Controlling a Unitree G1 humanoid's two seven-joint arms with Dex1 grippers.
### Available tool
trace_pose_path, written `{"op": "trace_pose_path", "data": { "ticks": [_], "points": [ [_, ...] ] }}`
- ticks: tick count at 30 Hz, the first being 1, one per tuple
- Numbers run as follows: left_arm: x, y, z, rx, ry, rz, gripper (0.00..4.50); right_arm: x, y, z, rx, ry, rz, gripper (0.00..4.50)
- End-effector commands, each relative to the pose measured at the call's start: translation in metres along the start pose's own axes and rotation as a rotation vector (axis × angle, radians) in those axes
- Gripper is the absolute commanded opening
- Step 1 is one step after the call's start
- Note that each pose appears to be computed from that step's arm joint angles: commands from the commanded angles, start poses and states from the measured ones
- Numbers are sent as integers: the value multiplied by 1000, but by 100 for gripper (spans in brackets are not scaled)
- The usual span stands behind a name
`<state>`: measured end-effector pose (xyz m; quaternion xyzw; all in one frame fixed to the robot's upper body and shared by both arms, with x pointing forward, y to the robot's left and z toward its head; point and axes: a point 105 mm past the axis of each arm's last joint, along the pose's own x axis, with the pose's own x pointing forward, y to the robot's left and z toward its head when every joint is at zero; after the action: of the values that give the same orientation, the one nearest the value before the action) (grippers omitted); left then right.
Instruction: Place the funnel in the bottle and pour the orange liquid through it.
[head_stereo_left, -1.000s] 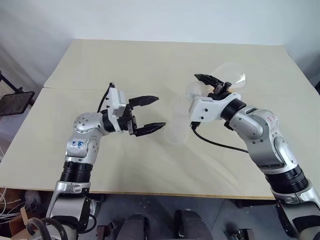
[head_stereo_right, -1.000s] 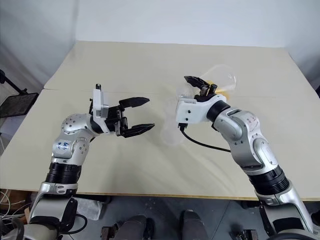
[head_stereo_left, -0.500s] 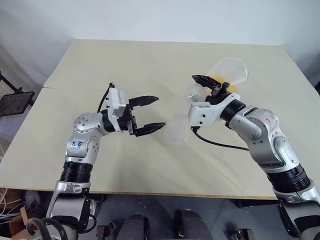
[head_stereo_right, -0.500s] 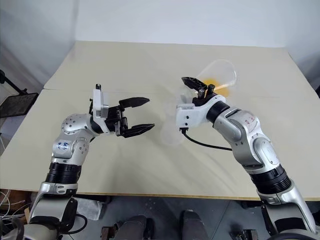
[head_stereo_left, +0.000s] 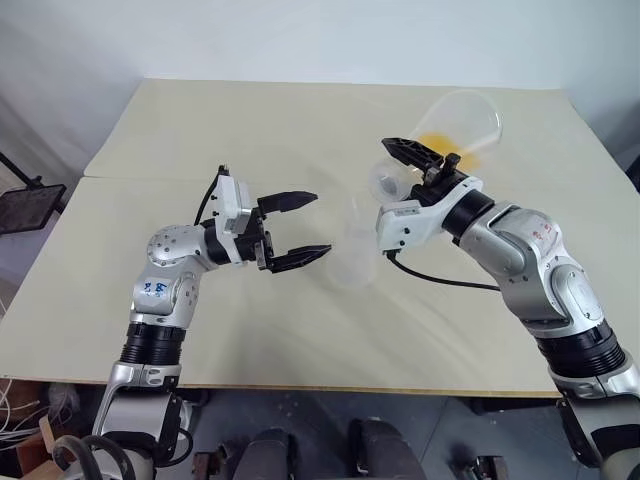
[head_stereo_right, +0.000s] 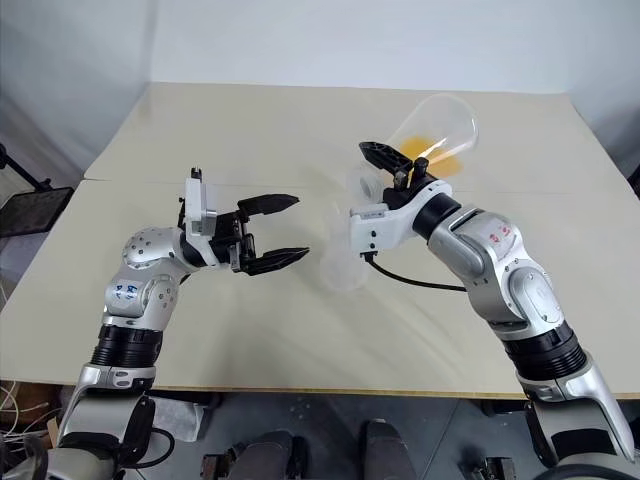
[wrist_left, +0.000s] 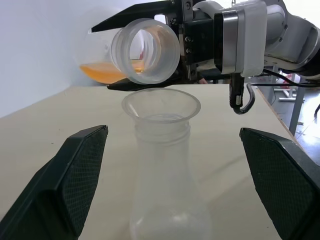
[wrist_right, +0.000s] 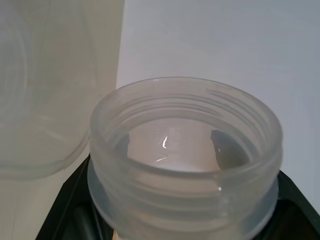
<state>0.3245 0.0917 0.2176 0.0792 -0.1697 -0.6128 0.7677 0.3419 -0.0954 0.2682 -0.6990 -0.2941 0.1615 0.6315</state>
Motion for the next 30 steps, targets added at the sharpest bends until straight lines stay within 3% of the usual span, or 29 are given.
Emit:
{"op": "trace_pose_path", "data": {
  "ticks": [1, 30],
  "points": [
    [1, 0, 7, 31, -25, -4, 450, -4, -26, -4, -54, 9, -89, 248],
    [2, -1, 6, 25, -32, -1, 450, -2, -24, -4, -111, 4, -97, 248]
  ]
}}
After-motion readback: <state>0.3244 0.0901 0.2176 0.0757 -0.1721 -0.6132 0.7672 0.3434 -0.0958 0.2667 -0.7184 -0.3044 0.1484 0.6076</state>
